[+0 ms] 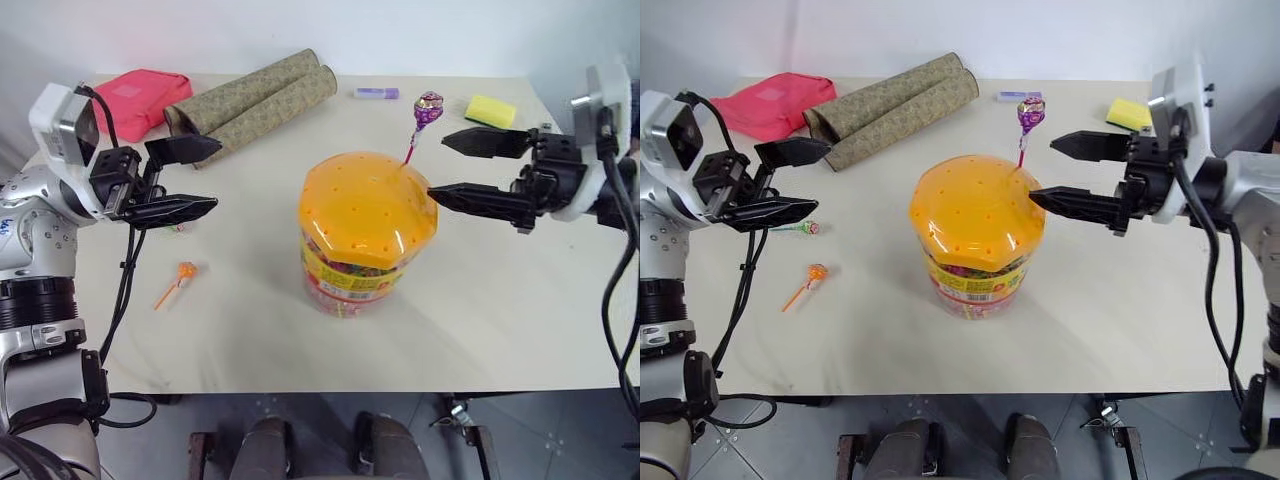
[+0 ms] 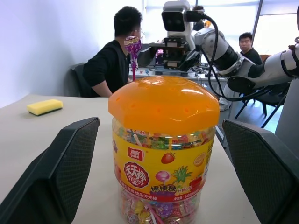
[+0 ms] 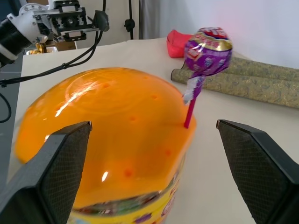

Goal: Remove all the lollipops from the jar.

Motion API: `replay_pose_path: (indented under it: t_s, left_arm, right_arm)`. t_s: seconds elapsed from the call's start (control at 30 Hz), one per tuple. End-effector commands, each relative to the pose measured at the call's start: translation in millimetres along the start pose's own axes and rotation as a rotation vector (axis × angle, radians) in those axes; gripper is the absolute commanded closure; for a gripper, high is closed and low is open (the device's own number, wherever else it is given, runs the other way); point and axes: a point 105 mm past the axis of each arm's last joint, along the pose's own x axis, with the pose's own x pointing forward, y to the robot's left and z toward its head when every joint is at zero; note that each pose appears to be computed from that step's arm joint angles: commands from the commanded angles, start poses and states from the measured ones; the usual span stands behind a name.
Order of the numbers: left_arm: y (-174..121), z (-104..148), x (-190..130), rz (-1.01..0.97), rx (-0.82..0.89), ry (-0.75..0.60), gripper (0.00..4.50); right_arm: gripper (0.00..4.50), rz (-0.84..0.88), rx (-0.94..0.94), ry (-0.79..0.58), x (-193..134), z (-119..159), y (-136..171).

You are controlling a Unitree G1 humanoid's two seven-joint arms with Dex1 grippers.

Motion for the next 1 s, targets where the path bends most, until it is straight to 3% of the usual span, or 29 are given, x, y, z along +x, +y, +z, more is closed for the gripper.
replay_pose_path:
  t_s: [0.03, 0.2, 0.33, 0.47, 0.8, 1.0]
  left_arm:
    - [-5, 16, -8, -0.015, 0.089, 0.000, 0.01]
    - [-6, 33, -9, 0.015, 0.117, -0.108, 0.01]
    - [-9, 30, -11, 0.023, 0.107, -0.091, 0.01]
    - [-12, 30, -12, 0.037, 0.103, -0.096, 0.00]
    - [-13, 28, -9, 0.022, 0.095, -0.111, 0.00]
    - [-11, 24, -7, 0.016, 0.083, -0.108, 0.00]
  right_arm:
    - [0.00, -0.005, -0.033, -0.060, 9, 12, -15]
    - [0.00, 0.027, -0.014, -0.088, 29, 13, -27]
    - [0.00, 0.047, -0.009, -0.093, 38, 15, -32]
    - [0.97, 0.062, 0.001, -0.128, 40, 23, -32]
    - [4.48, 0.020, 0.024, -0.171, 40, 37, -37]
    - [4.48, 0.023, -0.007, -0.217, 38, 56, -32]
